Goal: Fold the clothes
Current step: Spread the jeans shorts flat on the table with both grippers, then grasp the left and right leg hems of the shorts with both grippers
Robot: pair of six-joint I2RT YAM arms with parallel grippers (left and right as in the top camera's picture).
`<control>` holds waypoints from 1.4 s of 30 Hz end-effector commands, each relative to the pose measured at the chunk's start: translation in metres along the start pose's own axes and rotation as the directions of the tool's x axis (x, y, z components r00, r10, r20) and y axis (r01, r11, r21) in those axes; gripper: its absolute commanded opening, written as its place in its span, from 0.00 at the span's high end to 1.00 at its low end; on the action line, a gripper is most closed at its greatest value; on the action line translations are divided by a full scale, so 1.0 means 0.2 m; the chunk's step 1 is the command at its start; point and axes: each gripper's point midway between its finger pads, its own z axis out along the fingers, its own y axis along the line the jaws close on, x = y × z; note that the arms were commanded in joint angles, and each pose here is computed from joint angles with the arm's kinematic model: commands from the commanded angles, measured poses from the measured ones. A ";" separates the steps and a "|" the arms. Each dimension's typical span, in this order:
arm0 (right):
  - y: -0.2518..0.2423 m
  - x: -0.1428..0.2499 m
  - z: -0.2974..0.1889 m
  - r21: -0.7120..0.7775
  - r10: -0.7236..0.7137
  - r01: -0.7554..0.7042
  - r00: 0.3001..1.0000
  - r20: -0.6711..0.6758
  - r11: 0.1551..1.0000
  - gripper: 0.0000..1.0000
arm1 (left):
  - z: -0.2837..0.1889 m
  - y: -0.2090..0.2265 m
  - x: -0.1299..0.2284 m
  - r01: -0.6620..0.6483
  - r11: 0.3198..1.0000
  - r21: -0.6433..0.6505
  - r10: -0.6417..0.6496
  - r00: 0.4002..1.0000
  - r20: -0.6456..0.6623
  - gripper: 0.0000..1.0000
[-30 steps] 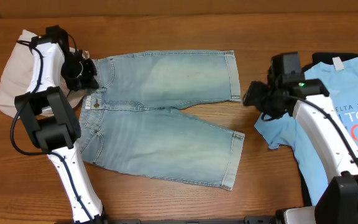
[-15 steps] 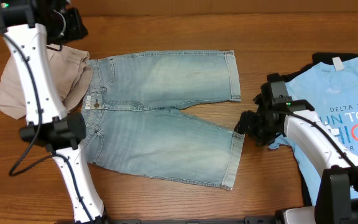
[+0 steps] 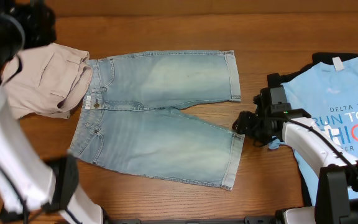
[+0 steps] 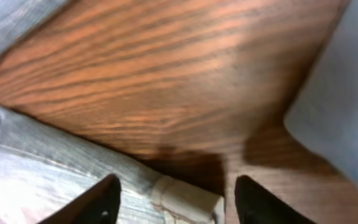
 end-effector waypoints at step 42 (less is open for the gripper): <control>-0.02 0.44 -0.08 0.010 0.165 -0.172 0.926 -0.341 0.985 0.39 | 0.44 0.63 1.71 0.165 0.836 -0.523 -0.527 0.507 -0.683 0.10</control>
